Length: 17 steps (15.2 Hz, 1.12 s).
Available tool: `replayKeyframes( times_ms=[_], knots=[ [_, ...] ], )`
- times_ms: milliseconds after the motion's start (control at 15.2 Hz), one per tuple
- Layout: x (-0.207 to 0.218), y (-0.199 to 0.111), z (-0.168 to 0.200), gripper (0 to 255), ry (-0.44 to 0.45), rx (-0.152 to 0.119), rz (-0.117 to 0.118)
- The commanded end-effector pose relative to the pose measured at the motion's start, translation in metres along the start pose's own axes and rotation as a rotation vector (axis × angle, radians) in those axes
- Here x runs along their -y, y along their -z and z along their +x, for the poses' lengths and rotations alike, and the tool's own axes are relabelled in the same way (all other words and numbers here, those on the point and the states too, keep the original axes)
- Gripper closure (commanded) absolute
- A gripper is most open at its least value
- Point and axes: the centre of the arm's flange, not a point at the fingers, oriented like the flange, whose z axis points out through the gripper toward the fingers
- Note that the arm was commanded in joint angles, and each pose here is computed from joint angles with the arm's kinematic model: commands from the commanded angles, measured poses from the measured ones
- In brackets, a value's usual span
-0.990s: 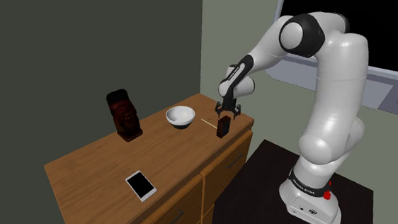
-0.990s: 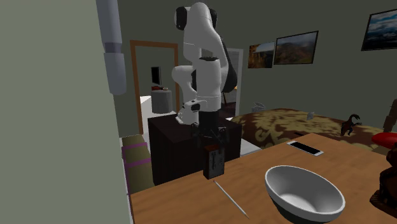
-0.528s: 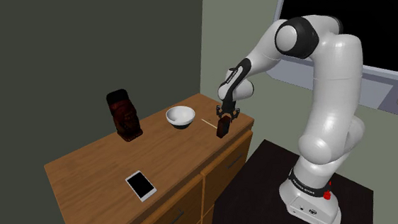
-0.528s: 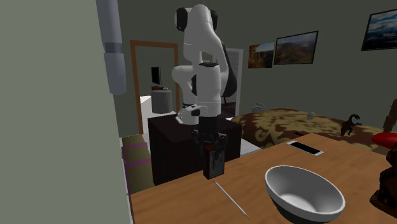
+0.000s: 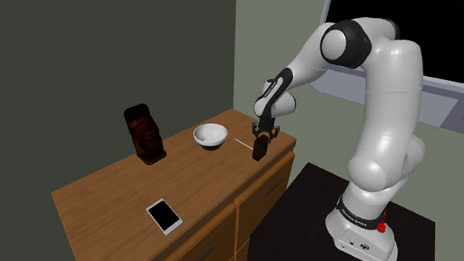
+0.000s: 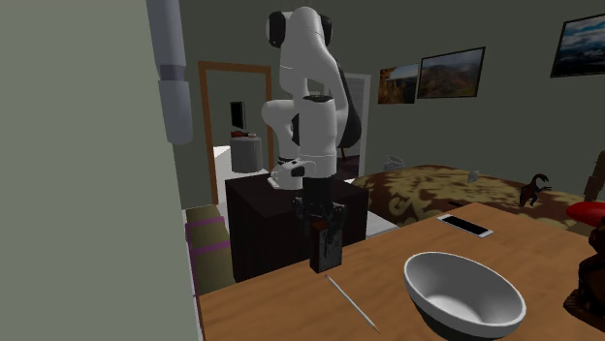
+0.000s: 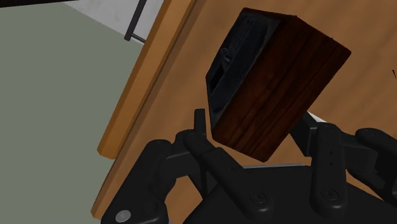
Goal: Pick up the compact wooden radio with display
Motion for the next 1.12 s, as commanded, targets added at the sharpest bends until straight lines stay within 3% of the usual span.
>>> replayKeyframes(
  times_ms=[0,1056],
  knots=[
    [0.0,0.004,-0.001,255,0.001,0.002,-0.001],
    [0.003,0.079,0.002,255,0.001,0.002,-0.001]
  ],
)
